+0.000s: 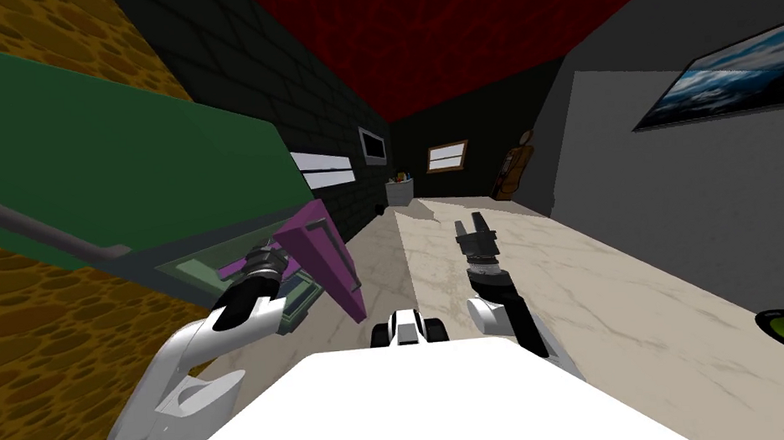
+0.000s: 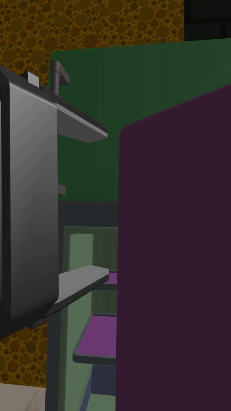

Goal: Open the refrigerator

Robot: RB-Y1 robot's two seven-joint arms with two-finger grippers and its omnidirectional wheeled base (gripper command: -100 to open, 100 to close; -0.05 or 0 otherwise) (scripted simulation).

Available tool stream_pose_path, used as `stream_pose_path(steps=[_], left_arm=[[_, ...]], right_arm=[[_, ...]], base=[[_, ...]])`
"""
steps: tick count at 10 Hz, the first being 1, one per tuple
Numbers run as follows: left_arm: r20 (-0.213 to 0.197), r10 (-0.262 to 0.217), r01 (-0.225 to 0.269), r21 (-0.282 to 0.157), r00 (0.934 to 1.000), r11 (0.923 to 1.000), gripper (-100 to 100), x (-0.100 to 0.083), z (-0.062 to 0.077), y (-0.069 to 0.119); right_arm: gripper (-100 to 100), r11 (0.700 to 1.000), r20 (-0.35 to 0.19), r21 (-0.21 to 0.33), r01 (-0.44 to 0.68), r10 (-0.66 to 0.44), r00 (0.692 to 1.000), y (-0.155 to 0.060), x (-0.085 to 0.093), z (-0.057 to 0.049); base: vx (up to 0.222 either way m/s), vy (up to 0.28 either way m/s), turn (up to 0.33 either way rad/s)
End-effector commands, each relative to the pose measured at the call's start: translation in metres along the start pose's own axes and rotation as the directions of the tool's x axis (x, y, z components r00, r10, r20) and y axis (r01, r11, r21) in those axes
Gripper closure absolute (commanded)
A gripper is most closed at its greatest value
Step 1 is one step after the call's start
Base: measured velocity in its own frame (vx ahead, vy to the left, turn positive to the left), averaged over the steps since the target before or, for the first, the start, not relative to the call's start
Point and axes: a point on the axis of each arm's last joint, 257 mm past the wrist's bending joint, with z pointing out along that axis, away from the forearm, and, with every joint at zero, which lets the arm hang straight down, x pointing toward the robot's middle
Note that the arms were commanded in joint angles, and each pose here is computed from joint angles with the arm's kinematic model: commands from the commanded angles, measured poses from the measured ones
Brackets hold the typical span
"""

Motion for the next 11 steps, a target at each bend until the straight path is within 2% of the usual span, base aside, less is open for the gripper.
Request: stream_pose_path(steps=[1,3,5,6,8,9,11], left_arm=[[-0.001,-0.001,0.001,0.024,1.0000,0.9997,-100,0.002,0.002,-0.005],[0.001,-0.002,0.002,0.041,1.0000,0.9991,-100,0.002,0.004,-0.010],[0.006,-0.010,0.010,0.090,0.9999,0.9959,-100,0.001,-0.001,-0.031],[0.005,-0.007,0.006,0.073,1.0000,0.9973,-100,0.001,0.001,-0.023],[0.014,-0.005,0.004,0.078,0.9999,0.9969,-100,-0.001,-0.007,-0.034],[0.010,-0.005,0.004,0.080,0.9999,0.9968,-100,0.000,-0.006,-0.033],[0.041,0.001,-0.004,0.074,0.9992,0.9973,-100,-0.014,-0.005,-0.042]], right_arm=[[0,1.000,0.000,0.000,0.000,0.000,1.000,0.000,0.000,0.000],[0,1.000,0.000,0.000,0.000,0.000,1.000,0.000,0.000,0.000],[0,1.000,0.000,0.000,0.000,0.000,1.000,0.000,0.000,0.000],[0,1.000,0.000,0.000,0.000,0.000,1.000,0.000,0.000,0.000],[0,1.000,0.000,0.000,0.000,0.000,1.000,0.000,0.000,0.000],[0,1.000,0.000,0.000,0.000,0.000,1.000,0.000,0.000,0.000],[0,1.000,0.000,0.000,0.000,0.000,1.000,0.000,0.000,0.000]], base=[[0.135,-0.083,0.008],[0.137,-0.087,-0.021],[0.151,-0.094,-0.024],[0.074,-0.052,0.002],[0.095,0.044,-0.043],[0.049,0.030,-0.007],[-0.023,0.013,-0.157]])
